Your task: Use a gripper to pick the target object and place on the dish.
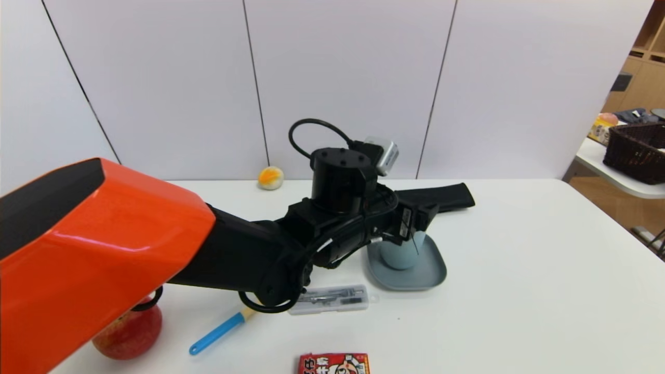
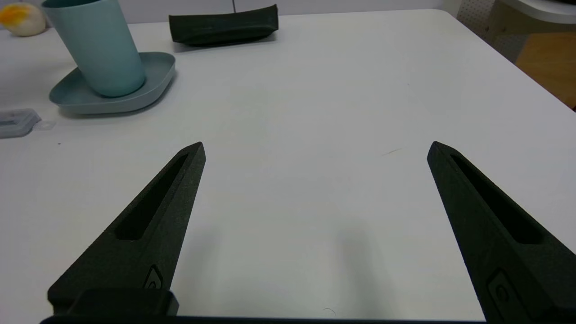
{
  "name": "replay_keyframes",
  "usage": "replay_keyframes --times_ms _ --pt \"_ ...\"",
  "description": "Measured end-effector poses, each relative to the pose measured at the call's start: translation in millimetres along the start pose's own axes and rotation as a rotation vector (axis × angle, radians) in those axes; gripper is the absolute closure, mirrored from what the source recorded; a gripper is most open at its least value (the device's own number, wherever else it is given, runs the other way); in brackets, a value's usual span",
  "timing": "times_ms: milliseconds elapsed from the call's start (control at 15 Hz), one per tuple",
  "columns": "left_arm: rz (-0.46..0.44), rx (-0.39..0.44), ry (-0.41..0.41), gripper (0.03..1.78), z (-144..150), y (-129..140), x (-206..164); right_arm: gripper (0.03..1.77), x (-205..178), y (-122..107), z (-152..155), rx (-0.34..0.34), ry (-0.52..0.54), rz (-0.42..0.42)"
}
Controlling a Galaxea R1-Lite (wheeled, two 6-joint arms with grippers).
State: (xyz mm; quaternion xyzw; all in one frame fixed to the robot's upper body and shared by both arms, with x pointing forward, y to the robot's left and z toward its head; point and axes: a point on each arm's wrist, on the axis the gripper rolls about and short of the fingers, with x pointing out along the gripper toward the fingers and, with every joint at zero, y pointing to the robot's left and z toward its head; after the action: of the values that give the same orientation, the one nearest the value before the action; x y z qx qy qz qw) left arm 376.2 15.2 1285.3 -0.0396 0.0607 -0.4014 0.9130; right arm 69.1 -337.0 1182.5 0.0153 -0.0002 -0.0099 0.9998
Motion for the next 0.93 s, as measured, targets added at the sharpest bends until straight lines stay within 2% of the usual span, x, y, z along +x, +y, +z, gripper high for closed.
replay_keyframes --times_ms 200,400,667,933 --pt "0.007 0.008 -0.085 0.14 28.5 -3.0 -14.9 0.09 0.0 0.0 0.0 0.0 0.0 0.0" --pt "0.1 0.023 -0.178 0.12 61.4 1.7 -38.7 0.09 0.0 0.0 0.0 0.0 0.0 0.0" --pt "0.234 0.071 -0.235 0.12 88.8 36.0 -88.5 0.09 0.0 0.0 0.0 0.0 0.0 0.0" --pt "0.374 0.085 -0.276 0.12 90.0 67.4 -161.5 0.09 0.0 0.0 0.0 0.0 0.0 0.0"
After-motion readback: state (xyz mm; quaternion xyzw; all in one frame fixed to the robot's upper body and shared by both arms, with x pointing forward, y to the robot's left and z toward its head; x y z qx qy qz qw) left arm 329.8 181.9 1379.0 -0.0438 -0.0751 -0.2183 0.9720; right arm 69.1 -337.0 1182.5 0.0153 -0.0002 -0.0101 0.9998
